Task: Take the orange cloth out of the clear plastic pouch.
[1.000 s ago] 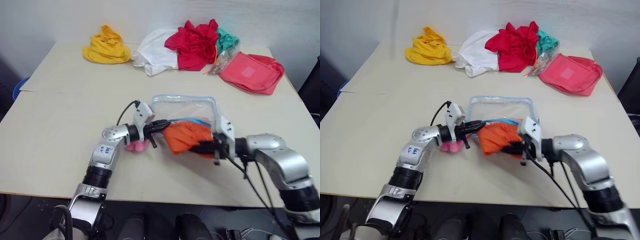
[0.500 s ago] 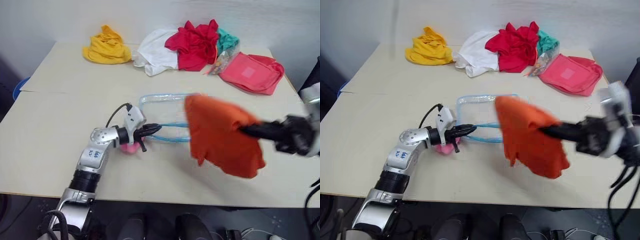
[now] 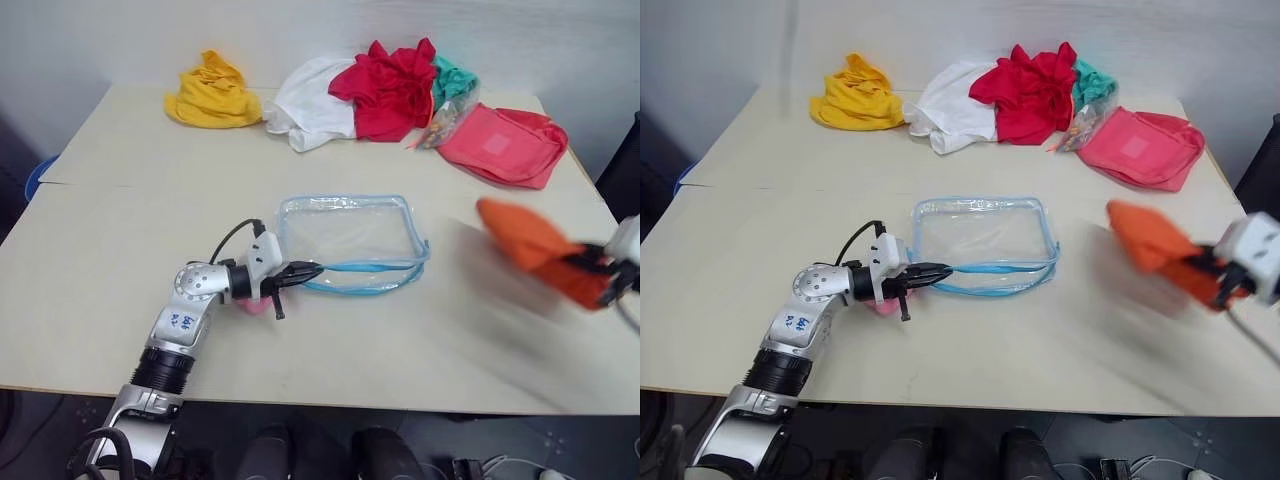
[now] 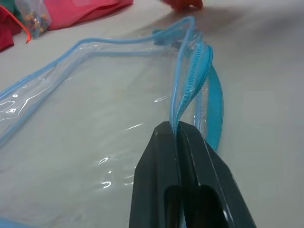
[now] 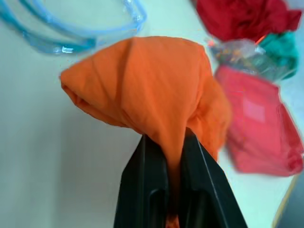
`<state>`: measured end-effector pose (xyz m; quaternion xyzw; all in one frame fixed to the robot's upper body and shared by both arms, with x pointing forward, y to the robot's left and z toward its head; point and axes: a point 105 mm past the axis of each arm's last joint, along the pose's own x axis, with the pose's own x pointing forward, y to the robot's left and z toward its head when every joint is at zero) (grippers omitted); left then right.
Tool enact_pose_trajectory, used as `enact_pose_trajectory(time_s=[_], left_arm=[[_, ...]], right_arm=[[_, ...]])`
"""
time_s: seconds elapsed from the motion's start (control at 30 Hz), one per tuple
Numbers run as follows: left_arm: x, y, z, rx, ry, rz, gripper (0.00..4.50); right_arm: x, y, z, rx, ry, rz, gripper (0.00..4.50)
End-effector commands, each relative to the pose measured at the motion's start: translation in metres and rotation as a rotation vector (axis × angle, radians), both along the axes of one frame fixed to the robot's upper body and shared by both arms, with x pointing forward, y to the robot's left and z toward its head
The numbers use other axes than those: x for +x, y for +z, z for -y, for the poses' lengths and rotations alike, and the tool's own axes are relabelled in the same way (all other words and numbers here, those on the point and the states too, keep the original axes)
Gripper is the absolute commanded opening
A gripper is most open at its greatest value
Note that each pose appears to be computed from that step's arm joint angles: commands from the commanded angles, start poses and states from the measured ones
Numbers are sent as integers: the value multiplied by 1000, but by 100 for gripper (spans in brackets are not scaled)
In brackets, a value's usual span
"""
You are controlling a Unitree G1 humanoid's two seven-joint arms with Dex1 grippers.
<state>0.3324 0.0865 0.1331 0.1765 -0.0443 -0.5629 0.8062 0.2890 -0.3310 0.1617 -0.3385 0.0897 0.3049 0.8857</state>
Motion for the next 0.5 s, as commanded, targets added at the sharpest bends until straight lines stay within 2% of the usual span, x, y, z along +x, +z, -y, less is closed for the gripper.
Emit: enact_pose_trajectory(time_s=[0.03, 0.13, 0.23, 0.33, 0.37, 0.5], left_arm=[[-6, 1, -6, -3, -41, 4, 48], [-21, 20, -13, -97, -138, -150, 123], [-33, 34, -38, -42, -158, -132, 217], [-44, 38, -69, -18, -109, -119, 307], [-49, 36, -80, -2, -86, -120, 309], [-56, 16, -121, 108, 70, -51, 309]], right_arm=[[-2, -6, -10, 61, 20, 67, 114], [-25, -2, -24, 163, 93, 68, 215], [-65, 11, -40, 317, 163, -18, 316], [-85, 17, -56, 409, 190, -59, 418], [-89, 17, -61, 426, 205, -65, 445], [-88, 5, -86, 444, 271, -54, 445]])
